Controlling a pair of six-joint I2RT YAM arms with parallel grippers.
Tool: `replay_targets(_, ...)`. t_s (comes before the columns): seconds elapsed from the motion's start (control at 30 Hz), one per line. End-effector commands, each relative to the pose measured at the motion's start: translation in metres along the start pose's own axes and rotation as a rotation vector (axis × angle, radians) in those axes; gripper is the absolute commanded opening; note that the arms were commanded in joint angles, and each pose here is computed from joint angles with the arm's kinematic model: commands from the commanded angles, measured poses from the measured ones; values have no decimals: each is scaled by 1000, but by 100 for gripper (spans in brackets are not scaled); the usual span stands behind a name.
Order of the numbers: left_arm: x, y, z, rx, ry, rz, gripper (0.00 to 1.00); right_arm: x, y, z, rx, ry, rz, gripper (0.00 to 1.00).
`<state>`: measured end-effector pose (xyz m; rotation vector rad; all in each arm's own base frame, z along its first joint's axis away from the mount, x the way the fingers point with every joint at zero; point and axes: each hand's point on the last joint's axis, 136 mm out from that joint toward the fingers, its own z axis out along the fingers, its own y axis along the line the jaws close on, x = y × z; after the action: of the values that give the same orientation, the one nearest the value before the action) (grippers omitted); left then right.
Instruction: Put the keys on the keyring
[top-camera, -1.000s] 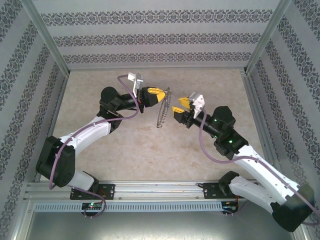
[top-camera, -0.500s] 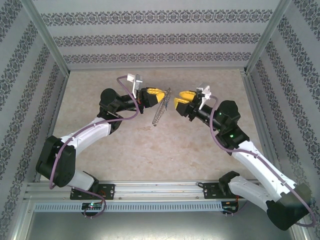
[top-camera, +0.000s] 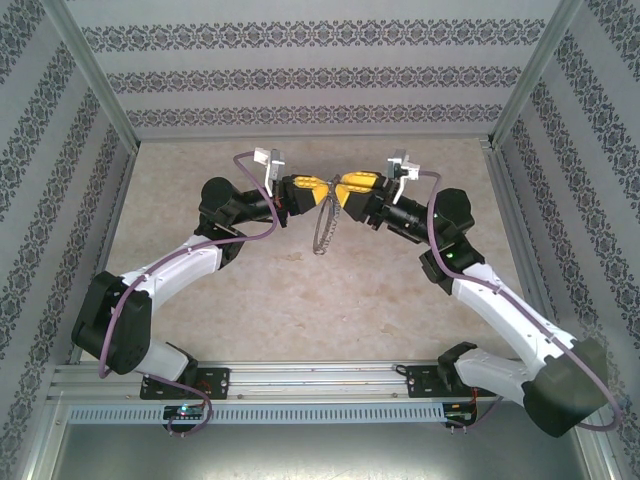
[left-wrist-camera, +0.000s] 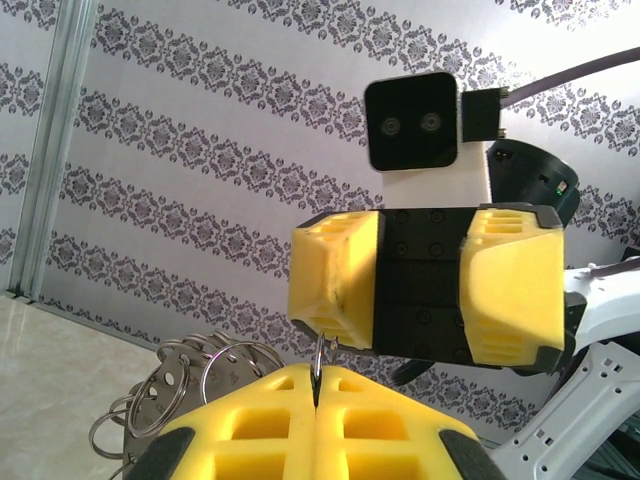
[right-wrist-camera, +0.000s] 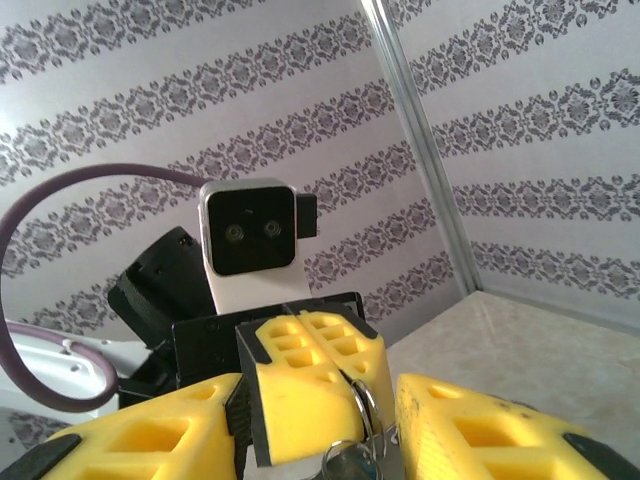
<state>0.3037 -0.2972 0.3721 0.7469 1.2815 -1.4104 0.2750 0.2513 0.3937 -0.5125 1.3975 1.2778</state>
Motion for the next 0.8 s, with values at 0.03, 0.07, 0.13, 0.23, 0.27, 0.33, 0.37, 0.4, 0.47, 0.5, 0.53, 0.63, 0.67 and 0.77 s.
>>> replay_targets(0.03, -17, -16, 1, 33, -59, 57, 0, -27, 18, -1, -126, -85, 27, 44)
replay_targets(0.07, -18, -16, 1, 34, -59, 57, 0, -27, 17, -1, -130, -89, 37, 44)
replay_targets(0.13, -19, -16, 1, 34, -61, 58, 0, -27, 13, 0, -136, -94, 58, 44)
replay_targets(0.23, -20, -15, 1, 27, -62, 61, 0, -23, 8, 2, -156, -98, 94, 42)
replay_targets(0.27, -20, -15, 1, 24, -62, 62, 0, -23, 6, 3, -160, -100, 102, 42)
replay_targets(0.33, -21, -15, 1, 18, -66, 66, 0, -18, 2, 4, -163, -99, 119, 41)
replay_targets(0.37, -21, -14, 1, 14, -65, 65, 0, -15, 0, 4, -158, -99, 124, 41)
replay_targets(0.4, -21, -13, 1, 10, -64, 67, 0, -13, -3, 4, -153, -99, 130, 41)
replay_targets(0.47, -20, -11, 1, 4, -64, 65, 0, -7, -7, 4, -148, -92, 140, 40)
replay_targets(0.5, -20, -11, 1, 4, -65, 66, 0, -4, -9, 4, -145, -91, 145, 40)
replay_targets(0.53, -19, -10, 1, 2, -64, 64, 0, -1, -11, 4, -139, -89, 153, 39)
replay_targets(0.63, -18, -9, 2, 4, -62, 57, 0, 5, -15, 3, -134, -85, 166, 38)
replay_targets(0.67, -18, -9, 2, 5, -62, 55, 0, 5, -15, 4, -135, -83, 168, 38)
replay_targets(0.77, -18, -9, 2, 7, -65, 54, 0, 8, -18, 5, -140, -80, 179, 38)
